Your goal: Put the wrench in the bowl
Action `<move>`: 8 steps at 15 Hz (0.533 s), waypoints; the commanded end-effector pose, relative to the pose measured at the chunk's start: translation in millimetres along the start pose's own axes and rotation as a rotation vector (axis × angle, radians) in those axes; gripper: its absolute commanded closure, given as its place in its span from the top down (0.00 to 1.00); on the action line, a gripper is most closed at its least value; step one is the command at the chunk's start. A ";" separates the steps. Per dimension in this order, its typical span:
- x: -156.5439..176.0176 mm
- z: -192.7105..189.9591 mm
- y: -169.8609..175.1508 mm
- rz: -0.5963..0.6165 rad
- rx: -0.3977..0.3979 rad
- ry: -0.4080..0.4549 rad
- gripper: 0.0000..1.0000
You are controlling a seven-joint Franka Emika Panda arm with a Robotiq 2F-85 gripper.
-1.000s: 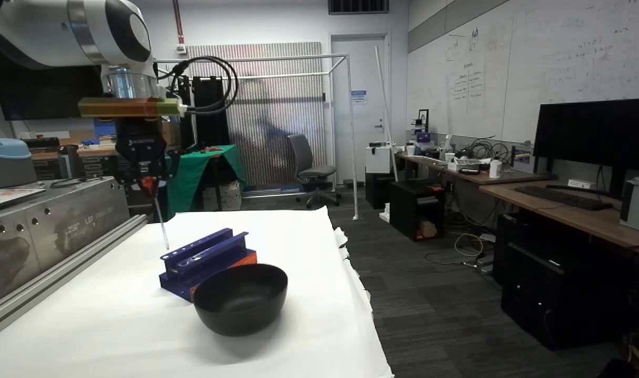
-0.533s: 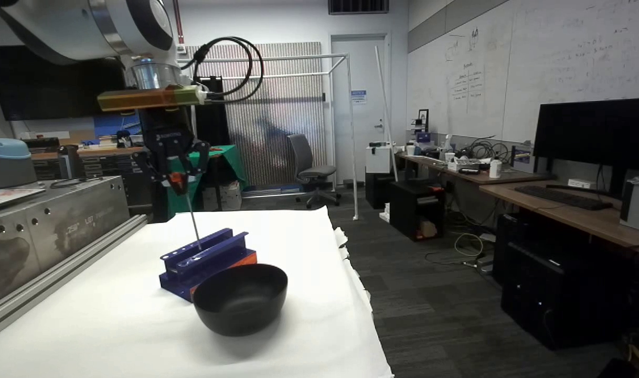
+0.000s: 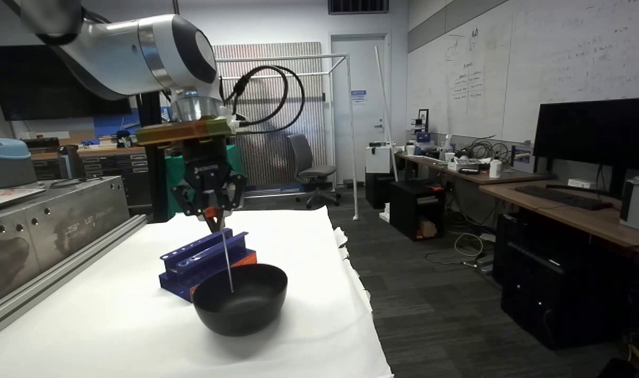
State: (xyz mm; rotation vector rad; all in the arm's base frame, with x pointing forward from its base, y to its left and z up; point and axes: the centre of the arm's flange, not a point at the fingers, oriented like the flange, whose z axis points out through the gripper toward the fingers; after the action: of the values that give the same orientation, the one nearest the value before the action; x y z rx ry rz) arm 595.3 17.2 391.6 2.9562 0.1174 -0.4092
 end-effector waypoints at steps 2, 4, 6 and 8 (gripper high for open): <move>-5.0 25.8 5.9 0.056 0.020 -0.067 0.08; -2.8 38.0 3.1 0.061 0.024 -0.091 0.08; 1.9 48.7 -0.6 0.067 0.030 -0.117 0.11; 5.9 59.0 -2.9 0.069 0.038 -0.139 0.11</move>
State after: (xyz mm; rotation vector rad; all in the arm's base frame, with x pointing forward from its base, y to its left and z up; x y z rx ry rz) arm 585.1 7.6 340.4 2.9417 0.0259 -0.5647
